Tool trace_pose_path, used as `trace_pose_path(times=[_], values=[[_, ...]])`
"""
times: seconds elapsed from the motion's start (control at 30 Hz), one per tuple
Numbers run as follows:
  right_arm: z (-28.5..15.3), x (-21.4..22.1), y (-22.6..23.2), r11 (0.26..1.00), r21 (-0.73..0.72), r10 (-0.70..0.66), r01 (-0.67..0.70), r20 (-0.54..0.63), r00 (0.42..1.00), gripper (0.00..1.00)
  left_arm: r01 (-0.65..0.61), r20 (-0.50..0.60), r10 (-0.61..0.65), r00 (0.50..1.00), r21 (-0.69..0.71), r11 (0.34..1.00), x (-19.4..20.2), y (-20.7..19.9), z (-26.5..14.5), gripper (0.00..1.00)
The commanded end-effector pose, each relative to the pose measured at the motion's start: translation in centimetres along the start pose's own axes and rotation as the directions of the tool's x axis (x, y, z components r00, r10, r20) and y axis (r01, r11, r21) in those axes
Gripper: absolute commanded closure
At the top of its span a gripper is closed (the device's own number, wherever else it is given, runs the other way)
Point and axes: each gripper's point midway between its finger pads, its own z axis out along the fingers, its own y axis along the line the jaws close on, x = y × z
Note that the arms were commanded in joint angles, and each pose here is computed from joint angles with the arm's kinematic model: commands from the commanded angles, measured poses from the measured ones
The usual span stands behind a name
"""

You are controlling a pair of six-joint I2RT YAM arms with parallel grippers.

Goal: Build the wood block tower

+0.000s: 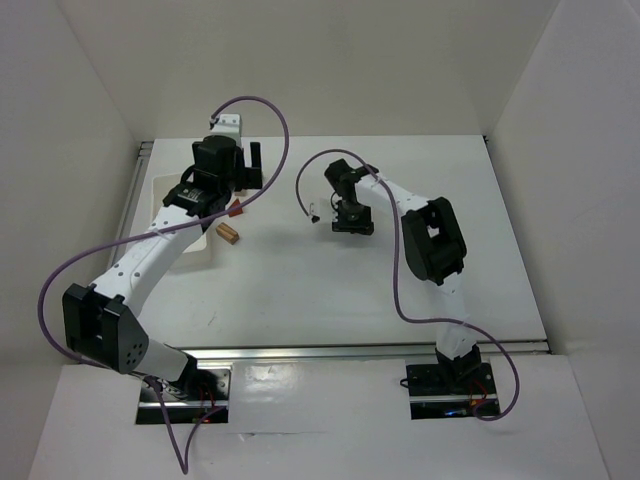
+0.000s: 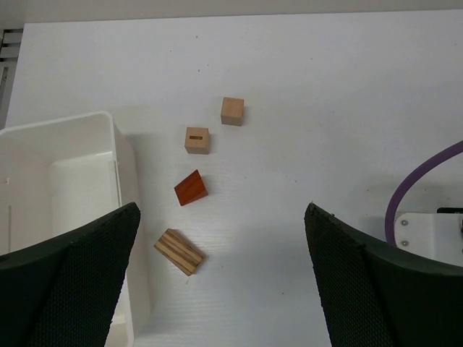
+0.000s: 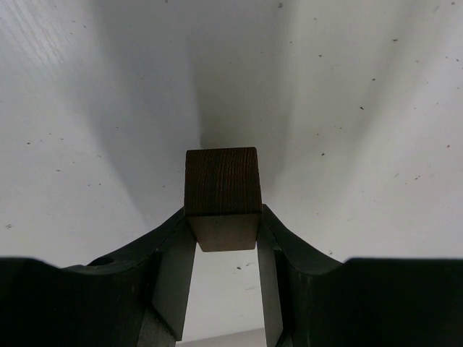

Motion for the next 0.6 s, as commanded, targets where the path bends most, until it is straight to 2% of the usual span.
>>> trace_pose_path(times=[0.0, 0.2, 0.33, 0.4, 0.5, 0.57], values=[[0.6, -0.4, 0.8, 1.000, 0.002, -0.024, 0.024, -0.044, 0.999, 0.85, 0.001, 0.070, -0.002, 0.998, 0.014, 1.000, -2.4, 0.0, -0.8, 0.00], [1.9, -1.7, 1.9, 0.999, -0.013, -0.041, 0.041, -0.047, 0.998, 0.84, -0.014, 0.033, 0.014, 0.999, 0.008, 1.000, -1.8, 0.0, -0.5, 0.00], [2.6, -2.6, 2.3, 0.999, -0.014, -0.041, 0.041, -0.045, 0.998, 0.76, -0.020, 0.017, 0.020, 1.000, -0.004, 1.000, -1.3, 0.1, -0.3, 0.00], [2.6, -2.8, 2.0, 0.999, 0.000, -0.039, 0.039, -0.036, 0.999, 0.76, -0.020, 0.018, 0.020, 1.000, -0.013, 1.000, -1.3, 0.3, -0.3, 0.00], [2.8, -3.5, 2.2, 0.999, -0.005, -0.040, 0.040, -0.026, 0.999, 0.91, -0.020, 0.018, 0.020, 1.000, -0.013, 1.000, -1.2, 0.4, -0.5, 0.00], [2.6, -4.4, 2.1, 0.999, 0.004, -0.048, 0.048, -0.003, 0.999, 0.91, -0.020, 0.018, 0.020, 1.000, -0.013, 1.000, -1.2, 0.4, -0.5, 0.00]])
